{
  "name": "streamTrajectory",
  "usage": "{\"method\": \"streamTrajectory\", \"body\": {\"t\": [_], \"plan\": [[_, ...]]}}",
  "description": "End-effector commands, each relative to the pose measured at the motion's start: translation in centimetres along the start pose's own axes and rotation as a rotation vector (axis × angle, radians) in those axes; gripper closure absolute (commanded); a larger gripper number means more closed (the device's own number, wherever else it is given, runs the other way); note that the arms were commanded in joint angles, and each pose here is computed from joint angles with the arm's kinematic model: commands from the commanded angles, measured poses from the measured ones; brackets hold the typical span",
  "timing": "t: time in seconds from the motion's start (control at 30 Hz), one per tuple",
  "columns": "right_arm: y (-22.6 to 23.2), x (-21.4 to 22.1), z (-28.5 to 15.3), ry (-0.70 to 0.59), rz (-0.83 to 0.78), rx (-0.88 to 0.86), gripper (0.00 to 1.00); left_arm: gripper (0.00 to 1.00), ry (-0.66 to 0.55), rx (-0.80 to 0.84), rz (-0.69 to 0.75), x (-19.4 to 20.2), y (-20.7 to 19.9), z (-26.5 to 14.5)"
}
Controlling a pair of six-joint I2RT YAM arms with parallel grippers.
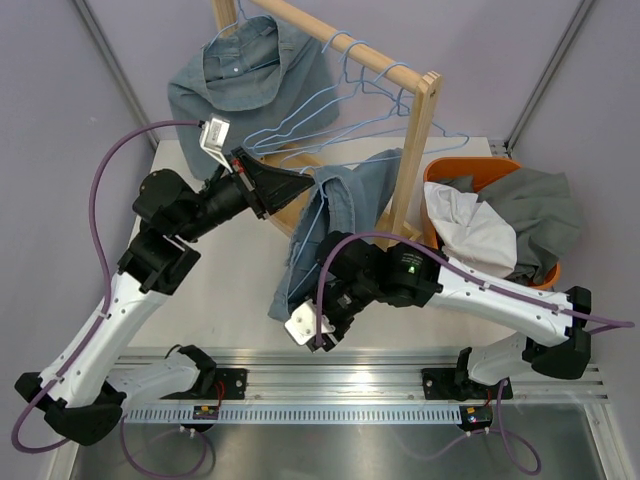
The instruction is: Remove the skirt from the hanger
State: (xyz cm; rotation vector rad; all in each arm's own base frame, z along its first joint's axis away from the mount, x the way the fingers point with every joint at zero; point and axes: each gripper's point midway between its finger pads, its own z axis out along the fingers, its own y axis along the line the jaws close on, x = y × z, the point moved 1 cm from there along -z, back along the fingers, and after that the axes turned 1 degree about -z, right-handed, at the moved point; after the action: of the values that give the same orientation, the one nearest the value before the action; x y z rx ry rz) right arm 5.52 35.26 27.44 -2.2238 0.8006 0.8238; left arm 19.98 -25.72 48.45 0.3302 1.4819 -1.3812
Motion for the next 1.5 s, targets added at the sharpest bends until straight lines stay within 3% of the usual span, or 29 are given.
{"method": "streamTrajectory", "body": {"t": [0.0,0.37,0.7,0.83,1.0,1.23,1.4,1.47], "plan": [[-2.4,-1.3,-0.4,0.020,-0.100,0.088,0.50,1.00,-0.153,0.158,0.046,-4.4,-3.9,-0.5],[-9.5,-4.1,-2.5,0.037,-0.126,0.358,0.46,1.00,-0.042,0.180,-0.042,-1.3,-2.5,0.4],[-8.8,-3.1,-0.9,0.046,-0.095,0.302,0.43,1.00,-0.018,0.213,-0.028,-1.4,-3.1,0.6],[-8.1,-3.0,-4.2,0.021,-0.079,0.300,0.39,1.00,0.053,0.140,0.038,-0.3,-2.3,-0.5],[-3.7,-2.7,-8.3,-0.080,-0.030,0.179,0.38,1.00,0.155,0.016,0.125,2.2,-0.2,-3.4],[-2.4,0.6,-11.5,-0.071,0.202,0.264,0.39,1.00,0.267,-0.007,0.180,4.9,0.5,-5.9],[-4.6,4.1,-13.9,-0.075,0.453,0.407,0.38,1.00,0.369,0.023,0.234,6.2,-0.3,-7.8],[-5.1,4.2,-14.3,-0.101,0.470,0.421,0.36,1.00,0.400,0.034,0.260,6.2,-0.8,-8.5]]}}
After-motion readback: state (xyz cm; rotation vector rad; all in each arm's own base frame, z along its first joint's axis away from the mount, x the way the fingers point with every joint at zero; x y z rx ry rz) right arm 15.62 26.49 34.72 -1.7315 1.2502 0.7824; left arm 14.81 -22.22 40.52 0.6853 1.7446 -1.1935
